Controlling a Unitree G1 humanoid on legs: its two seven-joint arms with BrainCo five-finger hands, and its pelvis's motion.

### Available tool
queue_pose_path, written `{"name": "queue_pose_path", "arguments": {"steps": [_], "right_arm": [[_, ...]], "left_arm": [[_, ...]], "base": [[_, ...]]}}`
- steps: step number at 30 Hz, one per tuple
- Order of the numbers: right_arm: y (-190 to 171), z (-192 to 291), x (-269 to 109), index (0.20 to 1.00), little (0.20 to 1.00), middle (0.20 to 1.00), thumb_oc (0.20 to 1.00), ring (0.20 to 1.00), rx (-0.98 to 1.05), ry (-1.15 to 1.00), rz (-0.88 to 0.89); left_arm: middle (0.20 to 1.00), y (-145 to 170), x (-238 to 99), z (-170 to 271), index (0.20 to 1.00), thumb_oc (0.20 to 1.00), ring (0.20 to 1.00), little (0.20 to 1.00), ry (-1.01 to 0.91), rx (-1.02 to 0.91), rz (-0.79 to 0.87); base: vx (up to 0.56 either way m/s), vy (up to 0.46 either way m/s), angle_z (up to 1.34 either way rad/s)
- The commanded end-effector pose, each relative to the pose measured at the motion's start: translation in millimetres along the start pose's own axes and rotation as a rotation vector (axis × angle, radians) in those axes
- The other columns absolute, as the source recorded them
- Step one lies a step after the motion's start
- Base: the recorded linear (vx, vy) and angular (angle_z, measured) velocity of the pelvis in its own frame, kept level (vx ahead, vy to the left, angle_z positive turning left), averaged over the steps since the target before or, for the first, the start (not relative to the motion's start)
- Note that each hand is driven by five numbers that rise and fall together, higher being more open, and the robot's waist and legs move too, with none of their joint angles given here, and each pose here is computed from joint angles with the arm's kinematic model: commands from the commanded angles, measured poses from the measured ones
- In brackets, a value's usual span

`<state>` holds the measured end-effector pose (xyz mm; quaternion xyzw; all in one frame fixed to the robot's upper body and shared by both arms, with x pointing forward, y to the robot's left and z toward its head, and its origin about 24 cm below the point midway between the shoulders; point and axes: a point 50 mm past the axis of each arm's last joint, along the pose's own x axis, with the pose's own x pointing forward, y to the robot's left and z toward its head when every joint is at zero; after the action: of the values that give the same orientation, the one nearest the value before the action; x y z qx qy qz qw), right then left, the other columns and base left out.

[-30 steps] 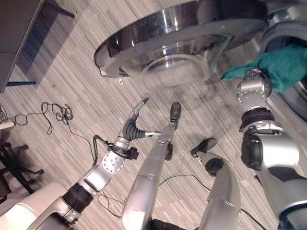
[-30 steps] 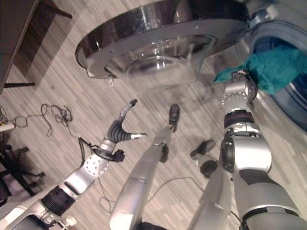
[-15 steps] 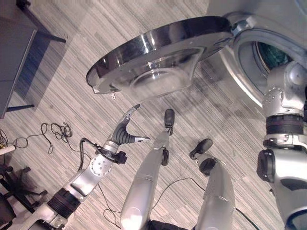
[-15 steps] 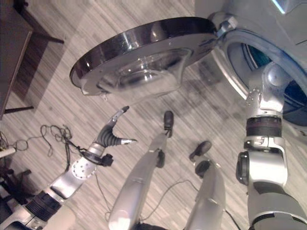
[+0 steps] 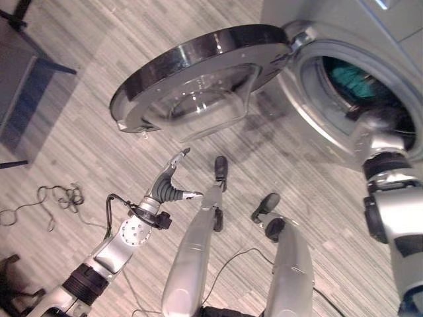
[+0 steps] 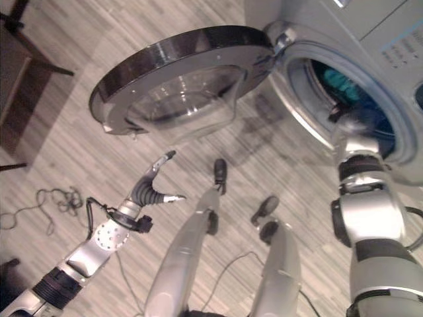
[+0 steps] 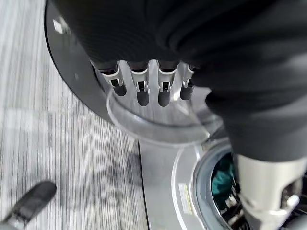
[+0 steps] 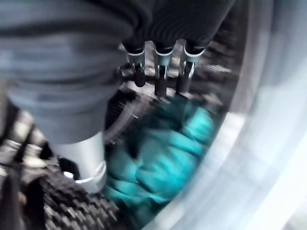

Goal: Grab the laundry basket,head to the washer,open it,put in the laundry and shut it.

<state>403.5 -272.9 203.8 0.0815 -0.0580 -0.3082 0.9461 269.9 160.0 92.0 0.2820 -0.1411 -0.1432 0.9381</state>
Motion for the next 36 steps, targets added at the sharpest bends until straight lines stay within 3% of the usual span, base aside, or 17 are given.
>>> {"name": "queue_pose_path", "arguments": {"steps": [1,4,13,15,23,31,36], "right_arm": [[-5.6,13.5,0.9,1.000,1.000,1.000,1.000,1.000,0.132,-0.066,0.090],[10.6,-18.4,-27.3,1.000,1.000,1.000,1.000,1.000,0.224,-0.084,0.208],[9.8,-116.7,-114.1,1.000,1.000,1.000,1.000,1.000,0.082,0.061,0.509],[-6.0,-159.6,-149.2,1.000,1.000,1.000,1.000,1.000,-0.015,0.202,0.595],[-80.9,-255.6,-221.4,1.000,1.000,1.000,1.000,1.000,-0.293,0.636,0.558],[-120.6,-275.4,-244.9,1.000,1.000,1.000,1.000,1.000,-0.367,0.775,0.481],[-133.8,-244.3,-215.9,1.000,1.000,1.000,1.000,1.000,-0.363,0.608,0.422]], "left_arm": [[1.000,-6.8,-13.6,-2.2,1.000,1.000,1.000,1.000,0.011,-0.032,-0.013],[1.000,-5.2,-17.0,-11.6,1.000,1.000,1.000,1.000,0.060,-0.037,0.029],[1.000,-14.0,-28.9,-22.4,1.000,1.000,1.000,1.000,0.115,-0.046,0.005],[1.000,-14.5,-38.4,-30.1,1.000,1.000,1.000,1.000,0.160,-0.039,-0.020],[1.000,-3.8,-71.7,-58.6,1.000,1.000,1.000,1.000,0.327,0.032,-0.004],[1.000,-3.1,-86.4,-75.5,1.000,1.000,1.000,1.000,0.434,0.061,0.016],[1.000,-15.5,-93.3,-87.5,1.000,1.000,1.000,1.000,0.505,0.043,0.024]], "base": [[-0.01,0.002,-0.11],[0.00,0.009,0.03],[0.02,-0.010,-0.02],[0.08,-0.015,-0.08],[0.10,-0.009,0.00],[0.05,-0.014,-0.02],[0.01,-0.033,-0.18]]}}
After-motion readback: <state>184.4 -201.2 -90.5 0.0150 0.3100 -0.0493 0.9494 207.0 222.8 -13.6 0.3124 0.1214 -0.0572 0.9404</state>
